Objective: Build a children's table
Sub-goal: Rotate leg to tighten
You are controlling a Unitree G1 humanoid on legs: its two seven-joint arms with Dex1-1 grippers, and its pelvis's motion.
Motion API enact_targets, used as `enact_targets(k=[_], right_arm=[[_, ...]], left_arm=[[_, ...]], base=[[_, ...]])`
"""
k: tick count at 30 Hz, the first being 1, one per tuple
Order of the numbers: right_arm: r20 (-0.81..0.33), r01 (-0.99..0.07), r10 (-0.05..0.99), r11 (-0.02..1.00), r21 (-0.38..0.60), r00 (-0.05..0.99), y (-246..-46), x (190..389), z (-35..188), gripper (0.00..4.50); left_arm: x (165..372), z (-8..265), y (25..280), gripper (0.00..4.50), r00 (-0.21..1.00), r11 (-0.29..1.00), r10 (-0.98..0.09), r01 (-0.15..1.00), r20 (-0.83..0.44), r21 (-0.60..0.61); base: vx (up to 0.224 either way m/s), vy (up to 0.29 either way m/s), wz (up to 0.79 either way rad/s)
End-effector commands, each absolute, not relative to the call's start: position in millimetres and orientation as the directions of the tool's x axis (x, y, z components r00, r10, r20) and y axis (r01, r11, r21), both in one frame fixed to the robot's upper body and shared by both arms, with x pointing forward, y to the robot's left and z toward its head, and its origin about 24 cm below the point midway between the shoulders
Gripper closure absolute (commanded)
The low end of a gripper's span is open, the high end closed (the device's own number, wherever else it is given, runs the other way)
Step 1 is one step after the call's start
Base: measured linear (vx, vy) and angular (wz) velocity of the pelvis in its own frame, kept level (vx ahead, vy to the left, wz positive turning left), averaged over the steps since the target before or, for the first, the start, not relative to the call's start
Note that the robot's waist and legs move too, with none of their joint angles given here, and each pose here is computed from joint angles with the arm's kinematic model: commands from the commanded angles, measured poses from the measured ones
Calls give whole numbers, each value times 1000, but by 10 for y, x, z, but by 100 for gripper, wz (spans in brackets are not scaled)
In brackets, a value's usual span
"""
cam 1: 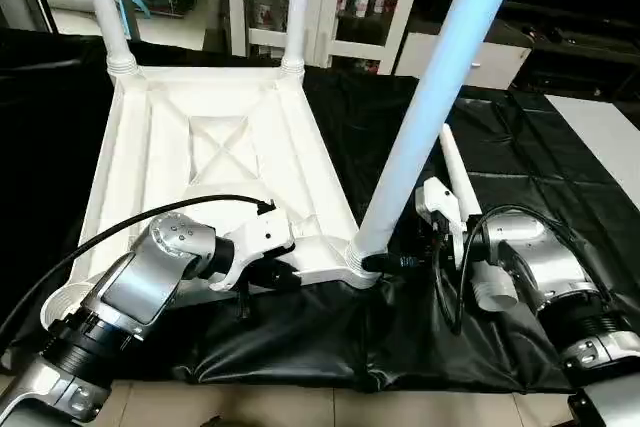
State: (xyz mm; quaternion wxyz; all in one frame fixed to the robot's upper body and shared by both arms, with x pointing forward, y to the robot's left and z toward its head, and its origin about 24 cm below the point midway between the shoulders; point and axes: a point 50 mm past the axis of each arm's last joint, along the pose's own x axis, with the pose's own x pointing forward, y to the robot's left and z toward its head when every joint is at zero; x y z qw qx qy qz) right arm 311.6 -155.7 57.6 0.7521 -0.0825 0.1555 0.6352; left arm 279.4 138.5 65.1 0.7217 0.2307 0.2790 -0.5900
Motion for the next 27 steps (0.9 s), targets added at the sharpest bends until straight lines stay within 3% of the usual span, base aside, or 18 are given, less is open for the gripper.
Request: enact_targets(k=[1, 7, 9, 11, 12, 15, 19, 23, 24, 26, 27], right_arm=[[-367, -988, 928, 115, 104, 70, -1514, 3059, 491, 188], [-361, -981, 925, 165, 106, 117, -1509, 3070, 444, 225], [-327, -939, 907, 319, 126, 264, -1493, 3133, 376, 231], [-325, -926, 897, 355, 130, 298, -1491, 3149, 360, 235], [-321, -889, 869, 437, 136, 377, -1471, 3185, 320, 236], [-316, -827, 822, 538, 161, 473, -1407, 3225, 259, 238], [-358, -675, 680, 720, 161, 639, -1137, 3292, 128, 240], [-379, -567, 575, 811, 145, 725, -1006, 3331, 76, 241], [-400, -451, 482, 875, 177, 779, -878, 3349, 27, 241], [-423, -363, 415, 910, 202, 805, -691, 3341, -12, 242], [-412, -383, 428, 904, 191, 804, -523, 3324, 3, 242]], left_arm=[[2707, 537, 1262, 450, 40, 117, -729, 991, -684, -66], [2705, 534, 1265, 450, 38, 119, -728, 990, -684, -72], [2743, 536, 1260, 450, 80, 164, -736, 984, -672, -63], [2756, 538, 1257, 450, 93, 178, -739, 982, -668, -59], [2818, 556, 1233, 450, 156, 245, -748, 968, -645, -50], [2924, 586, 1181, 450, 257, 355, -753, 934, -606, -45], [3107, 626, 1042, 450, 420, 541, -701, 839, -576, -47], [3203, 639, 983, 450, 499, 621, -646, 784, -577, -17], [3289, 668, 912, 450, 566, 679, -603, 734, -562, 11], [3365, 714, 816, 450, 623, 717, -568, 695, -538, 49], [3414, 750, 764, 450, 660, 734, -543, 673, -520, 87]], base=[[0, 0, 0], [0, 0, 0], [0, 0, 0], [0, 0, 0], [0, 0, 0], [-37, -2, -1], [-55, -1, -6], [0, 0, 0], [0, 0, 0], [0, 0, 0], [0, 0, 0]])
